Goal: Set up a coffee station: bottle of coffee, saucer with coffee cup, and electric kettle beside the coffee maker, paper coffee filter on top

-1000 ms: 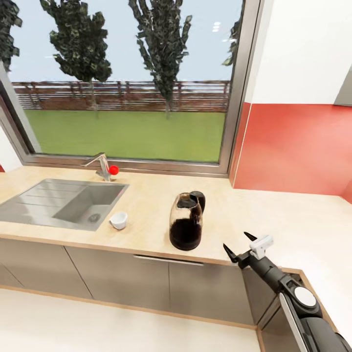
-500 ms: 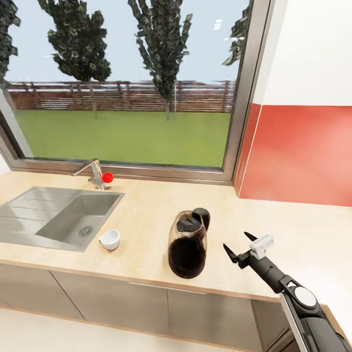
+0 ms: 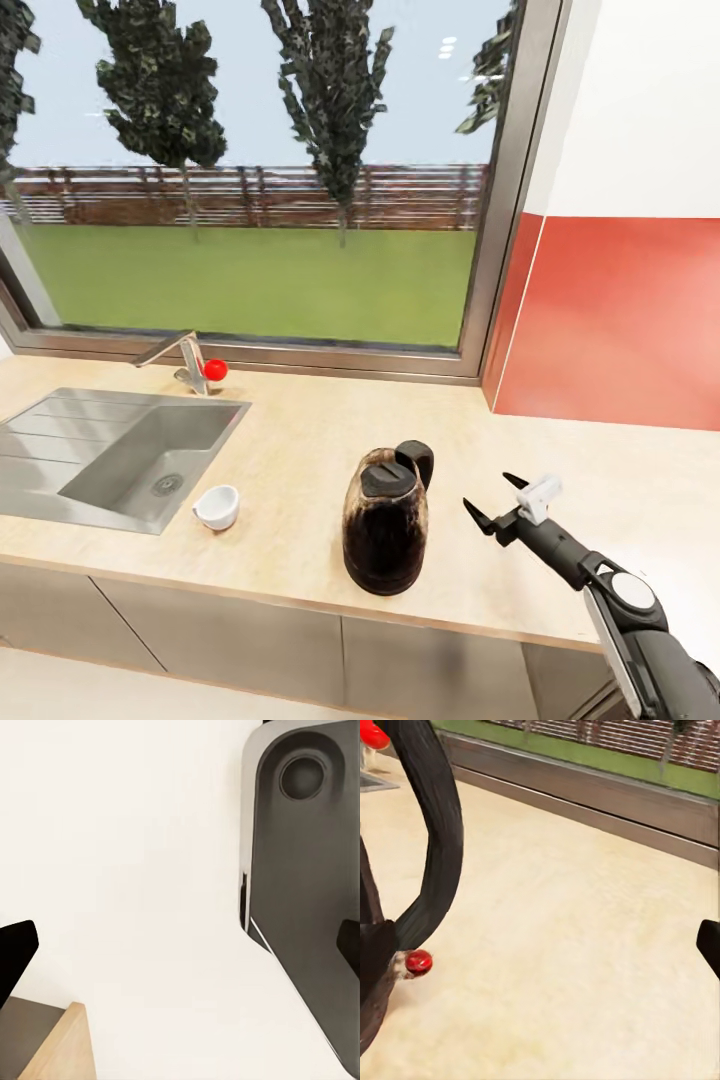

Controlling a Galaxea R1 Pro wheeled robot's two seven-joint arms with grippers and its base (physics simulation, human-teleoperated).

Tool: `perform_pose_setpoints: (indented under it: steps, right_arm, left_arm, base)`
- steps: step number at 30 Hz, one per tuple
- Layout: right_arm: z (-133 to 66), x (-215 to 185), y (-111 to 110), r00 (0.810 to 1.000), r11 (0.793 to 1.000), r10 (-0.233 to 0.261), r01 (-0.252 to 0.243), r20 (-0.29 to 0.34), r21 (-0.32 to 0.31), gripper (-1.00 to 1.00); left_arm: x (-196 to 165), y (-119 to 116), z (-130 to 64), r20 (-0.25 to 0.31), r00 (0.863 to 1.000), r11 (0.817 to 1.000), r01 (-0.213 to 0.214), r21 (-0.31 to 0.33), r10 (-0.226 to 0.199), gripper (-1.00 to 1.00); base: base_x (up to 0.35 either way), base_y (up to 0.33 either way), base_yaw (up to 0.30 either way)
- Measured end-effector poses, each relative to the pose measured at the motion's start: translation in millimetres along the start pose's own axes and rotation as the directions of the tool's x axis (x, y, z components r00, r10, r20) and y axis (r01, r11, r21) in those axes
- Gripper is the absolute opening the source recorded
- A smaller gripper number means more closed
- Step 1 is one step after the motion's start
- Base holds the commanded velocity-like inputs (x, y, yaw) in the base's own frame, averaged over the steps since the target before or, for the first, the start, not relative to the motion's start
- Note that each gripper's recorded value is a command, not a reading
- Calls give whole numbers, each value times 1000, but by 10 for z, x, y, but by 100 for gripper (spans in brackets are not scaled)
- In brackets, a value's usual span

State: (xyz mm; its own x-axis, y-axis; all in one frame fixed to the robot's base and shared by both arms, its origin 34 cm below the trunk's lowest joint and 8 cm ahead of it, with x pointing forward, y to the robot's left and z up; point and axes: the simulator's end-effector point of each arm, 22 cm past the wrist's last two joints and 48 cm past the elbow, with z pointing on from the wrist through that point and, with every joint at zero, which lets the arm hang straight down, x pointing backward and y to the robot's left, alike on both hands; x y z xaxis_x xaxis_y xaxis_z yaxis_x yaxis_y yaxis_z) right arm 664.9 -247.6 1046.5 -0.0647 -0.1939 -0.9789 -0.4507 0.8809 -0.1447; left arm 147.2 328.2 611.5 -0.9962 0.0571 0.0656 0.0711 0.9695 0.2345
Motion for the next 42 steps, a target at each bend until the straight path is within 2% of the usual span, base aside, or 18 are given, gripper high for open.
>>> perform_pose_setpoints:
  steps: [2,6,10,12,17,20,21,24,34,42]
  right_arm:
    - [130,-52,-134,999,1000,28,-27,-28,9,100]
    - [288,-127,-252,997,998,62,-61,-54,7,100]
    - [442,-240,-183,996,994,76,-80,-55,-80,100]
    - [475,-291,-202,996,993,73,-78,-50,-94,100]
    - [462,-327,-325,997,993,53,-58,-55,-98,100]
    - [432,-274,-190,996,982,56,-67,-71,-177,100]
    - [422,-287,-106,996,972,54,-68,-71,-223,100]
    - [417,-325,-38,996,962,50,-66,-67,-265,100]
    - [417,-174,-3,992,955,75,-100,-100,-280,100]
    - [416,-167,-5,992,955,74,-100,-102,-280,100]
  left_arm:
    - [8,-2,0,-1,1000,1000,-1,0,1,100]
    - [22,-3,0,-3,1000,1000,-1,0,1,100]
    - [27,-3,0,-4,1000,1000,-1,0,1,100]
    - [27,-3,0,-4,1000,1000,-1,0,1,100]
    - [27,-9,-1,-4,1000,1000,-1,1,1,100]
    - [22,-21,-3,-3,1000,1000,-1,3,1,100]
    - [21,-23,-3,-3,1000,1000,-1,3,1,100]
    - [21,-34,-5,-3,1000,1000,-1,4,1,100]
    - [23,-27,-3,-4,1000,1000,-1,4,1,100]
    - [23,-30,-4,-3,1000,1000,0,5,0,100]
  base:
    - [0,0,0]
    - [0,0,0]
    - [0,0,0]
    - [0,0,0]
    - [0,0,0]
    - [0,0,0]
    - [0,0,0]
    - [0,0,0]
    - [0,0,0]
    - [113,0,0]
